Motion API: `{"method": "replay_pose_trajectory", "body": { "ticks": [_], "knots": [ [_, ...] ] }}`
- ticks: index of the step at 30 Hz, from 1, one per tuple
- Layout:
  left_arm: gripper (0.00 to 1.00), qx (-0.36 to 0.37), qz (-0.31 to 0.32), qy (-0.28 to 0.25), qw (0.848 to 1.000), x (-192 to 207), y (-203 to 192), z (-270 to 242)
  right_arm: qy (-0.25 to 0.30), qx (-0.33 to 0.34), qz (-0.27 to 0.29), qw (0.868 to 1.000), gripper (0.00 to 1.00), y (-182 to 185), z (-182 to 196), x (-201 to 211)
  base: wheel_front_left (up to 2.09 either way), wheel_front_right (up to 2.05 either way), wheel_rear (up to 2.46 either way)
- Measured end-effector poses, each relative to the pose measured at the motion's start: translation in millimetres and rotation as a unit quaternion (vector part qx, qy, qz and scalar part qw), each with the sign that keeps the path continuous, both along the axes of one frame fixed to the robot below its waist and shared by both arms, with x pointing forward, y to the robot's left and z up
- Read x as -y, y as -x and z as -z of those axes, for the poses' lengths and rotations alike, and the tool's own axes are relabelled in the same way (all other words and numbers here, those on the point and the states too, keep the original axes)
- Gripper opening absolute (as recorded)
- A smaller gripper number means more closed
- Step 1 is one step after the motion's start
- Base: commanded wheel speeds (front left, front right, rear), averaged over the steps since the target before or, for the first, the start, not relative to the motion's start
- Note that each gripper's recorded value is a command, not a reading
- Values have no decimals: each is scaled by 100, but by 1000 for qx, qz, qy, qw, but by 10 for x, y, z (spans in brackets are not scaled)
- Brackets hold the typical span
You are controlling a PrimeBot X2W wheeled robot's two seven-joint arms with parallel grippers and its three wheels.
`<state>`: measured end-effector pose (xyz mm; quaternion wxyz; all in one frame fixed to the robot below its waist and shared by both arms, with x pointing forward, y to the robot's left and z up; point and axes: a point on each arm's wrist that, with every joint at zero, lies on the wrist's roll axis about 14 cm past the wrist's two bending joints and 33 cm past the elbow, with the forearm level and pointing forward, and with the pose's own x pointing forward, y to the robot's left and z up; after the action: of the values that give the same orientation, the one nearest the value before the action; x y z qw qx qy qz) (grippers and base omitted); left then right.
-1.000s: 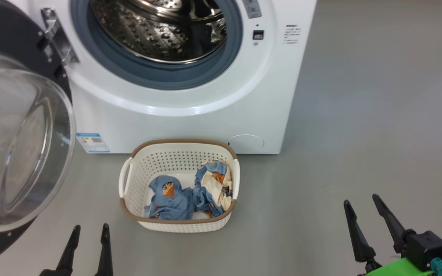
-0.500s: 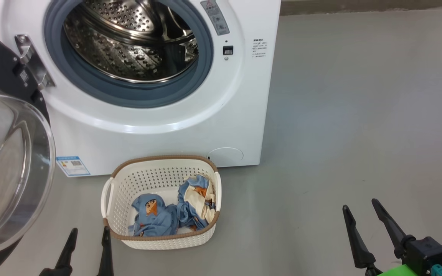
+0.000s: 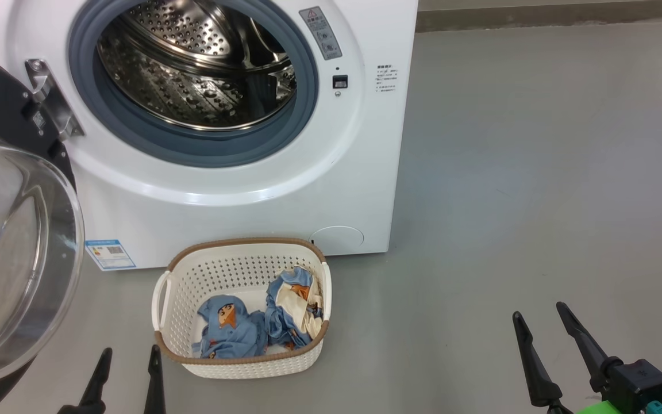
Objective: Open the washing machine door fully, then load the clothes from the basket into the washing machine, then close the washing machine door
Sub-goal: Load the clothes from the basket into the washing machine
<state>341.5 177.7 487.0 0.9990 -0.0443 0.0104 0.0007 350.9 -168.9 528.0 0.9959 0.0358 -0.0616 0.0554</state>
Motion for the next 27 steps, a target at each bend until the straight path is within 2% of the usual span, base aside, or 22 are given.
{"method": "replay_pose_trajectory", "body": {
  "ticks": [20, 27],
  "knots": [
    [100, -3, -6, 1, 1000, -40, -5, 19, -1, -6, 0, 1000, 100, -14, 40, -1, 1, -1, 0],
    [100, -4, -14, -1, 1000, -66, 2, 23, -2, -5, 0, 1000, 100, -14, 35, -8, 69, -69, 0]
  ]
}}
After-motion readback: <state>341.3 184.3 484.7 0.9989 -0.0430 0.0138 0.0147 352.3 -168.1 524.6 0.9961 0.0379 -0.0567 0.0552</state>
